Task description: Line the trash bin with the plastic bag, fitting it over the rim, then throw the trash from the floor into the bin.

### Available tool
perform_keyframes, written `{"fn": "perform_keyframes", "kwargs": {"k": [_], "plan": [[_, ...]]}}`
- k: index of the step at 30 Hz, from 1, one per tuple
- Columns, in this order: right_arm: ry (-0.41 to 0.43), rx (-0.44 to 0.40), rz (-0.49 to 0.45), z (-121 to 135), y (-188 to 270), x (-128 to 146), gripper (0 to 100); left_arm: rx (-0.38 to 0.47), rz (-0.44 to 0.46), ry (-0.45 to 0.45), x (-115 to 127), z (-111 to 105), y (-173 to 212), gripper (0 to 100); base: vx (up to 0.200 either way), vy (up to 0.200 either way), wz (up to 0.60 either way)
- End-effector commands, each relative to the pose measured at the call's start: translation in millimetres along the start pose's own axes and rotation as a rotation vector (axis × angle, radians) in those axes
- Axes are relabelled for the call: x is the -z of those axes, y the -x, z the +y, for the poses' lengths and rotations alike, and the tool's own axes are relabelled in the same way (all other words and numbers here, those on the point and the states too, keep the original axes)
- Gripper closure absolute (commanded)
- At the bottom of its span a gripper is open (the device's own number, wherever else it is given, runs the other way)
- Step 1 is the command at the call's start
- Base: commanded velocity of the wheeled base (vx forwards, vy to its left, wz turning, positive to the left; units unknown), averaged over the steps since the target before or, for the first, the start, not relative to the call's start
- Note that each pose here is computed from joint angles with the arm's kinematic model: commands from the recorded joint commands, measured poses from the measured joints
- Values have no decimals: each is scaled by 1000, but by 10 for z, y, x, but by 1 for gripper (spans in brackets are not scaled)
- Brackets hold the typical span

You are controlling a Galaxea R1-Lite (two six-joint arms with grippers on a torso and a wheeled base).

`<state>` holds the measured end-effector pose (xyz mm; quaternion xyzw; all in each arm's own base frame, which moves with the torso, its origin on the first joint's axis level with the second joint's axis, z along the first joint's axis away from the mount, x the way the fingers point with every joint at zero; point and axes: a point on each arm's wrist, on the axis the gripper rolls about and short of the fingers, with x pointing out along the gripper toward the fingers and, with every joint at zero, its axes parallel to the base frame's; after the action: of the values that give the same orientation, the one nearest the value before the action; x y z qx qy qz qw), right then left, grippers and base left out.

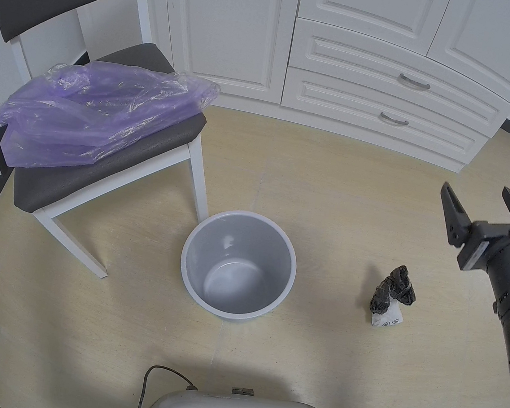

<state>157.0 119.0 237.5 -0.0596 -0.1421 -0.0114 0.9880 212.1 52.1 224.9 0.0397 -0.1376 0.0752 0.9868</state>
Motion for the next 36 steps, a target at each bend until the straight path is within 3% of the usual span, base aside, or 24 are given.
{"fn": "perform_keyframes", "kwargs": {"k": [1, 4, 10, 20, 26, 32, 36], "plan": [[95, -25, 13, -334, 353, -48, 0, 55, 0, 20, 0, -157, 4, 100, 0, 0, 0], [116, -49, 20, -426, 443, -88, 0, 71, -4, 23, -7, -173, 27, 100, 0, 0, 0], [141, -87, 74, -416, 476, -9, 0, 226, 13, 67, -3, -493, 258, 100, 0, 0, 0], [19, -149, 96, -252, 332, 16, 0, 204, 48, 59, 94, -474, 169, 100, 0, 0, 0], [-24, -124, 56, -265, 285, -80, 0, 226, 65, 61, 148, -519, 146, 100, 0, 0, 0], [-93, -101, -23, -324, 267, -329, 0, 229, -10, 66, -32, -502, 239, 100, 0, 0, 0], [-151, -99, -40, -324, 258, -375, 0, 326, -102, 82, -270, -690, 335, 100, 0, 0, 0]]}}
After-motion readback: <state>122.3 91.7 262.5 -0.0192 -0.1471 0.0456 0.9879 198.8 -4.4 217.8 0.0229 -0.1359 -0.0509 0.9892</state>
